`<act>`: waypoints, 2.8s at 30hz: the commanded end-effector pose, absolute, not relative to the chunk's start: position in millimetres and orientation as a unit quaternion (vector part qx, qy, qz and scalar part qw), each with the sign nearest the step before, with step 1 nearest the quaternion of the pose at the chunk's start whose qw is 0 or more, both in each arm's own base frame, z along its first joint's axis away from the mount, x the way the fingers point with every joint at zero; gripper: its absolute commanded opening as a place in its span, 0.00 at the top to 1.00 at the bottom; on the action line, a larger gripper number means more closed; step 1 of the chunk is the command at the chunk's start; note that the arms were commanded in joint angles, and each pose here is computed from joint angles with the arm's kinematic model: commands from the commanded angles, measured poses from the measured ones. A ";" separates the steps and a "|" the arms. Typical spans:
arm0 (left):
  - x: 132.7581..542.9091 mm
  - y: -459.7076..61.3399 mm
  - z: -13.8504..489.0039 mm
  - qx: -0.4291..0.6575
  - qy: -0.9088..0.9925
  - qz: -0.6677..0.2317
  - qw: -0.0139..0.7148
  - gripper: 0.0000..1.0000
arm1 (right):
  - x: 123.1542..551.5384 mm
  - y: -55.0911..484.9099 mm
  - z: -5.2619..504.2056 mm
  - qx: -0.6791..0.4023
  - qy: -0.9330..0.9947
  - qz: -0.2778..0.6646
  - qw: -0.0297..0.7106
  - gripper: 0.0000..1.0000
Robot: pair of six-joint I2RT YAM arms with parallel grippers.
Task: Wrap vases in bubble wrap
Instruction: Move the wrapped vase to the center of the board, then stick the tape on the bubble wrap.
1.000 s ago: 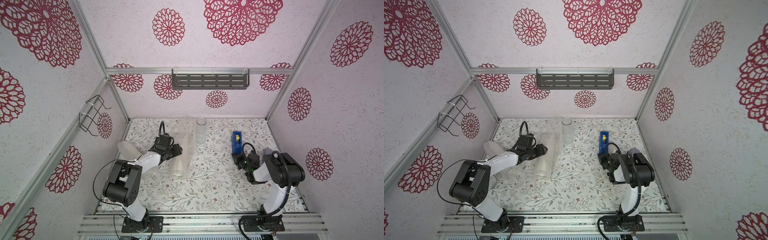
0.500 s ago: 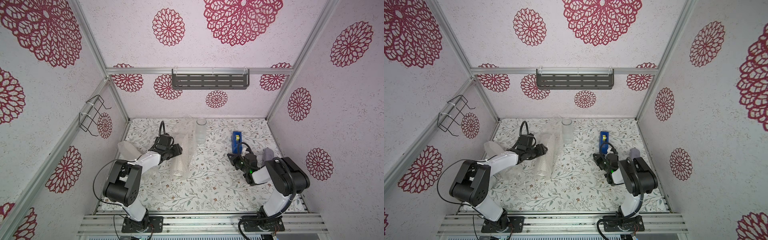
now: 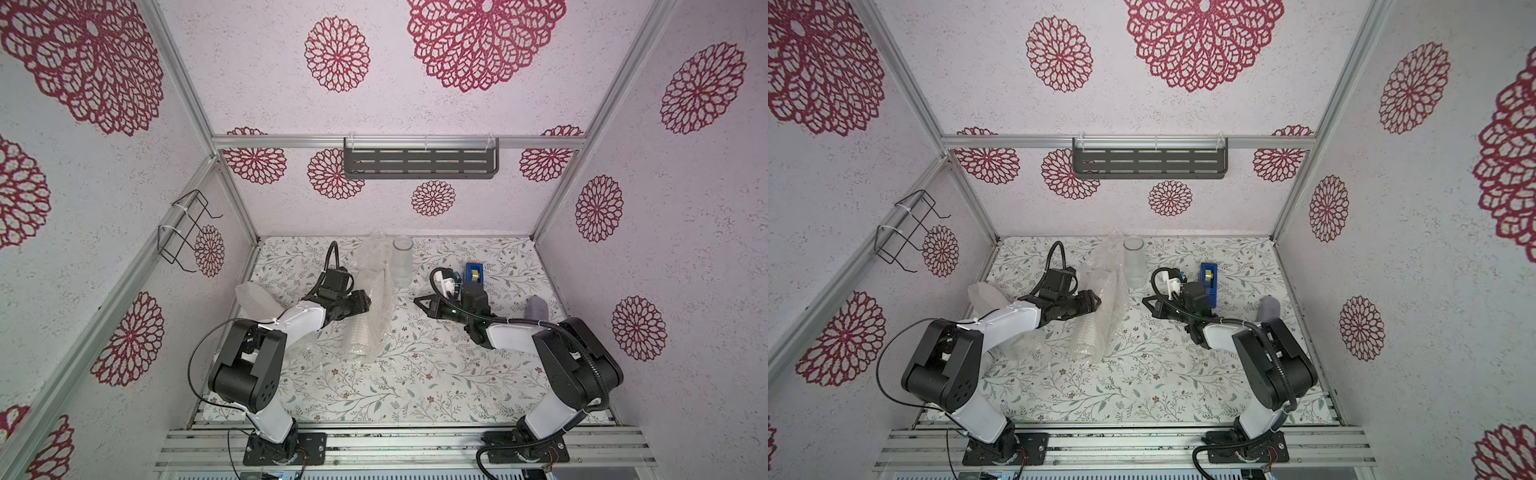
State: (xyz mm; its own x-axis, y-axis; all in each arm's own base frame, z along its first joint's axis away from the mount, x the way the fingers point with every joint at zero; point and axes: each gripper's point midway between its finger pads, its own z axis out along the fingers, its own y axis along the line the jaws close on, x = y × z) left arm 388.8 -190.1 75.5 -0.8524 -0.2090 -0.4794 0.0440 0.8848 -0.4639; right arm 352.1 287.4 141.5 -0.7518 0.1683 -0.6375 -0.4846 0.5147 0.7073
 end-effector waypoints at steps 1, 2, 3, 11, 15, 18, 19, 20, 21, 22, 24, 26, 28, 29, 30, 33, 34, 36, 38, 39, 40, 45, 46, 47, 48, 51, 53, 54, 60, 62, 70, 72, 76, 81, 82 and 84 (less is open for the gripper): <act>346.0 -214.3 45.0 -0.001 0.953 -0.241 0.182 0.38 | 328.6 309.9 162.1 -0.201 0.786 0.478 0.336 1.00; 344.6 -216.6 44.8 0.001 0.953 -0.244 0.181 0.38 | 324.5 314.5 163.0 -0.211 0.784 0.481 0.331 1.00; 343.4 -218.4 44.9 0.004 0.952 -0.245 0.181 0.38 | 320.8 318.1 164.4 -0.220 0.781 0.484 0.328 1.00; 335.2 -236.2 49.5 0.037 0.946 -0.269 0.177 0.38 | 290.8 335.3 156.9 -0.286 0.776 0.468 0.311 1.00; 329.2 -239.7 48.4 0.051 0.945 -0.273 0.171 0.38 | 294.6 329.5 161.2 -0.290 0.780 0.446 0.330 1.00; 323.2 -243.2 46.3 0.064 0.946 -0.271 0.165 0.38 | 297.8 329.6 164.9 -0.300 0.778 0.435 0.338 1.00; 321.5 -243.7 45.8 0.067 0.946 -0.270 0.164 0.39 | 300.2 329.7 166.3 -0.301 0.778 0.432 0.341 1.00; 319.8 -245.0 45.6 0.070 0.946 -0.270 0.163 0.39 | 302.7 330.1 169.4 -0.303 0.777 0.431 0.345 1.00; 318.9 -245.3 45.5 0.071 0.947 -0.268 0.164 0.39 | 304.3 331.9 172.4 -0.306 0.775 0.430 0.346 1.00; 318.0 -245.1 45.3 0.071 0.947 -0.267 0.164 0.39 | 306.0 333.4 175.6 -0.309 0.773 0.431 0.348 1.00; 316.0 -244.6 45.0 0.070 0.947 -0.266 0.166 0.39 | 310.6 337.6 184.7 -0.314 0.769 0.432 0.352 1.00; 315.1 -244.0 45.9 0.069 0.946 -0.268 0.170 0.39 | 316.5 340.6 190.0 -0.317 0.767 0.429 0.356 1.00; 315.0 -243.9 47.1 0.068 0.945 -0.270 0.175 0.40 | 323.9 344.4 191.2 -0.317 0.770 0.427 0.354 1.00; 314.5 -243.7 47.3 0.068 0.944 -0.270 0.176 0.40 | 328.1 346.6 190.3 -0.315 0.772 0.426 0.351 1.00; 313.4 -244.1 47.1 0.068 0.944 -0.271 0.177 0.40 | 332.4 349.5 188.3 -0.311 0.776 0.427 0.345 1.00; 312.4 -243.4 47.4 0.067 0.942 -0.273 0.183 0.40 | 341.0 360.0 185.5 -0.303 0.779 0.440 0.329 1.00; 312.1 -243.3 47.3 0.067 0.942 -0.273 0.184 0.40 | 343.2 362.8 186.1 -0.299 0.777 0.446 0.329 1.00; 311.1 -242.0 45.6 0.065 0.942 -0.272 0.184 0.40 | 350.2 367.4 189.9 -0.290 0.775 0.453 0.334 1.00; 310.8 -241.0 44.7 0.062 0.942 -0.271 0.186 0.41 | 357.1 370.7 189.1 -0.286 0.780 0.447 0.332 1.00; 310.0 -241.1 44.2 0.062 0.942 -0.272 0.185 0.41 | 360.4 371.8 187.6 -0.282 0.784 0.444 0.330 1.00; 309.7 -240.6 44.0 0.061 0.942 -0.272 0.186 0.41 | 363.3 372.7 188.4 -0.279 0.785 0.444 0.331 1.00; 309.3 -238.1 42.5 0.058 0.943 -0.268 0.189 0.43 | 371.1 380.3 183.5 -0.271 0.791 0.448 0.316 1.00; 309.5 -237.7 42.9 0.058 0.943 -0.266 0.190 0.43 | 370.3 380.4 180.3 -0.270 0.794 0.447 0.312 1.00; 309.6 -237.2 43.2 0.057 0.943 -0.266 0.191 0.43 | 369.3 379.1 175.6 -0.268 0.797 0.445 0.307 1.00; 309.8 -236.5 43.6 0.057 0.943 -0.264 0.193 0.43 | 367.4 377.2 171.0 -0.267 0.801 0.442 0.303 1.00; 309.8 -235.3 44.8 0.056 0.943 -0.263 0.197 0.43 | 360.5 369.2 159.7 -0.263 0.811 0.432 0.294 1.00; 310.5 -234.7 44.8 0.055 0.943 -0.261 0.198 0.43 | 355.4 365.1 156.5 -0.260 0.814 0.430 0.292 1.00; 310.1 -234.8 44.3 0.057 0.943 -0.260 0.198 0.43 | 353.1 363.6 155.6 -0.259 0.814 0.430 0.292 1.00; 312.3 -234.3 46.0 0.056 0.943 -0.258 0.200 0.43 | 342.9 350.9 138.8 -0.249 0.828 0.414 0.284 1.00; 311.9 -234.2 45.7 0.056 0.944 -0.258 0.199 0.43 | 340.6 347.2 134.4 -0.245 0.832 0.409 0.284 1.00; 312.9 -235.3 45.0 0.058 0.944 -0.258 0.197 0.44 | 348.3 346.8 125.5 -0.237 0.837 0.398 0.292 1.00; 312.7 -235.6 45.6 0.058 0.944 -0.258 0.197 0.44 | 351.6 349.0 123.9 -0.235 0.838 0.397 0.291 1.00; 312.8 -236.1 47.5 0.060 0.943 -0.259 0.198 0.44 | 356.6 352.0 121.4 -0.233 0.843 0.383 0.298 1.00; 312.4 -235.2 48.4 0.060 0.943 -0.259 0.201 0.44 | 357.5 348.6 118.0 -0.233 0.852 0.356 0.304 0.91; 312.5 -234.9 47.9 0.059 0.943 -0.258 0.202 0.44 | 357.9 346.5 116.3 -0.232 0.856 0.347 0.305 0.88; 312.9 -234.1 47.7 0.058 0.943 -0.257 0.202 0.44 | 358.2 341.5 113.1 -0.233 0.864 0.323 0.308 0.83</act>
State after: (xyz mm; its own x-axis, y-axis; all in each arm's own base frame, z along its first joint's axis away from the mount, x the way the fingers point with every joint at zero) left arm 348.4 -238.0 76.6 -0.8486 -0.0705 -0.5244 0.2317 0.8415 -0.4880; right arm 347.4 348.0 105.9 -0.7287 -0.2003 -0.6548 -0.6097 0.6252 0.4872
